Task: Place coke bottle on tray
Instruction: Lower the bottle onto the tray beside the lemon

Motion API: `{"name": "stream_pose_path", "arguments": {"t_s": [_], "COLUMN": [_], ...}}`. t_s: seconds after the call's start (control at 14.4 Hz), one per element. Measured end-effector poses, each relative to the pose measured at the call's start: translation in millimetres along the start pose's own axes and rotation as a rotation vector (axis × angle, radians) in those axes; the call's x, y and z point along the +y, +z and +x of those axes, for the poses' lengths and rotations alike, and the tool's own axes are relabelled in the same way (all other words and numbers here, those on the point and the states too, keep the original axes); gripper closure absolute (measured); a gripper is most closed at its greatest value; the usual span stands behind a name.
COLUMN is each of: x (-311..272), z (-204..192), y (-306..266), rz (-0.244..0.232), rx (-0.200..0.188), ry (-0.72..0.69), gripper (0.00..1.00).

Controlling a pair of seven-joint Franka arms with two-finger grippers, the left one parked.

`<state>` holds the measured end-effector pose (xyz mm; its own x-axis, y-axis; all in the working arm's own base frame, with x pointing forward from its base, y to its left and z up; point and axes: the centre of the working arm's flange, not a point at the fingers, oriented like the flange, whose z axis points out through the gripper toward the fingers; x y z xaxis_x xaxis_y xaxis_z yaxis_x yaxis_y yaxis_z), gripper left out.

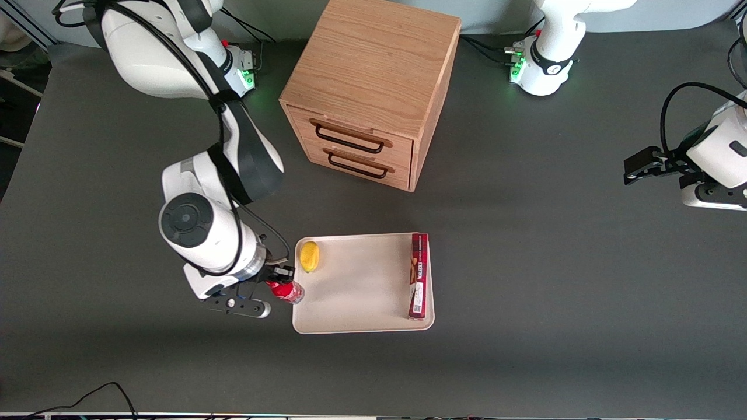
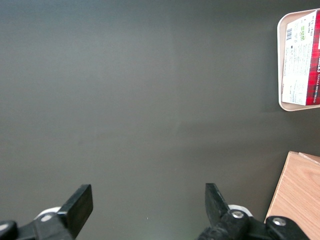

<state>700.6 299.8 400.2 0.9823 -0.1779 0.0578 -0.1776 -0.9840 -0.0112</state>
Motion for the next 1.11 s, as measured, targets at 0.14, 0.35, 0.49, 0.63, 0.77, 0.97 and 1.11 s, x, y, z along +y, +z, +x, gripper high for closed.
{"name": "stream_pose_path", "arguments": {"t_s": [0.14,0.35,0.49,0.63,0.77,0.97,1.11], "x": [-7.2,-10.6,-14.4,-17.6,-21.6,-27.6,-27.6], "z": [0.5,4.9,6.9,7.4,6.0,2.8,3.0], "y": [11.6,26.7,38.6,49.7,58.7,67.1,68.2], "rz": [0.007,0.019,0.028,0.032,0.033,0.032,0.031], "rx": [0.014,0.036,0.051,0.057,0.058,0.058,0.059], "ry": [-0.003,0.003,0.011,0.015,0.011,0.004,0.005], "gripper": [0.69,0.69,0.69,0.69,0.69,0.69,0.64]}}
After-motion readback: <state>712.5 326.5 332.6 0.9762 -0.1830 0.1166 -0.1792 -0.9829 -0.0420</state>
